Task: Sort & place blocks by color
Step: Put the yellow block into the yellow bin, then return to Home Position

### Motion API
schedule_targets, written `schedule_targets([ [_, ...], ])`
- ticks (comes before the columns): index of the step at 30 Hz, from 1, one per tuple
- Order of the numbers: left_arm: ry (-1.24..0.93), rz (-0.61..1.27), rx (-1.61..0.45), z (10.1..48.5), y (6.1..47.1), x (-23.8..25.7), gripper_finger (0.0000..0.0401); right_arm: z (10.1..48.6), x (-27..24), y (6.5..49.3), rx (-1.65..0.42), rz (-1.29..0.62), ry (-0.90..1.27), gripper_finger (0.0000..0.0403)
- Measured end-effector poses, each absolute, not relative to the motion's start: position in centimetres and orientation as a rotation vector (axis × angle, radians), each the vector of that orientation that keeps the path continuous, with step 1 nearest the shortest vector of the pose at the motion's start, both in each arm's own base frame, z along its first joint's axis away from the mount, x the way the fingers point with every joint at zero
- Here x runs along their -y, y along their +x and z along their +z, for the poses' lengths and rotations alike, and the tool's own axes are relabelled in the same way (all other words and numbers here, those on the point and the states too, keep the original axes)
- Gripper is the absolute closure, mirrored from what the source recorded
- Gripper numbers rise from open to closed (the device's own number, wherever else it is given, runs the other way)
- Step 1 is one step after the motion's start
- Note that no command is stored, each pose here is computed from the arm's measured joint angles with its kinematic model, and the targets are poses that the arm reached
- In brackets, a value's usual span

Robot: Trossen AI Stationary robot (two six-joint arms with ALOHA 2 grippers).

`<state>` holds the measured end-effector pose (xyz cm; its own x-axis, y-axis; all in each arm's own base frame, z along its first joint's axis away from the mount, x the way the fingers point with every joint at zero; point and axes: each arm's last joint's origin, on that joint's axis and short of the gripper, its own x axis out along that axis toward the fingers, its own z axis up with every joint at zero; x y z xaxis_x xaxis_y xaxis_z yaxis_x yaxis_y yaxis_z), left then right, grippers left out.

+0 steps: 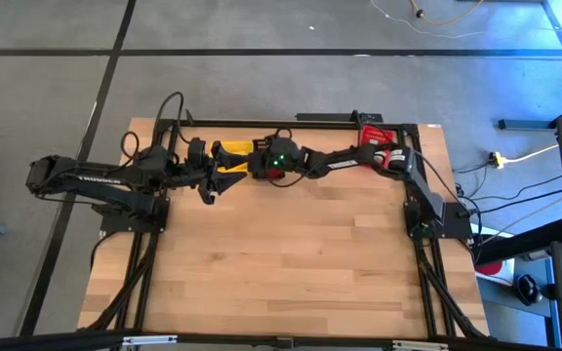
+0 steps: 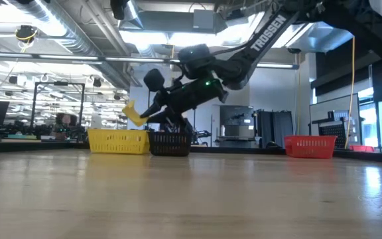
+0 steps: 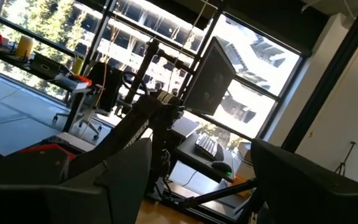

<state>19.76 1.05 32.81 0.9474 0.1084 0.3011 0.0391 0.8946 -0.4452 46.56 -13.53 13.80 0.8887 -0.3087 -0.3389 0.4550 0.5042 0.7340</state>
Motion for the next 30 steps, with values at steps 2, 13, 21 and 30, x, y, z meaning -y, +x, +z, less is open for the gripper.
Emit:
schedule_targets([
  [2, -0.463, 0.036, 0.326, 32.8, 19.8, -1.1, 0.0134, 13.8, 13.5, 46.6, -0.170, -0.469, 0.957, 0.0330],
  [13, -0.461, 0.036, 0.326, 32.8, 19.8, -1.0, 0.0134, 14.6, 15.5, 46.2, -0.131, -0.347, 0.984, 0.0189],
  [21, -0.461, 0.036, 0.326, 32.8, 19.8, -1.0, 0.0134, 17.5, 17.6, 45.1, -0.079, -0.287, 0.922, 0.0177],
  [30, -0.460, 0.038, 0.317, 32.7, 19.8, -1.0, 0.0134, 24.5, 17.6, 41.6, -0.249, -0.140, 0.607, 0.0178],
])
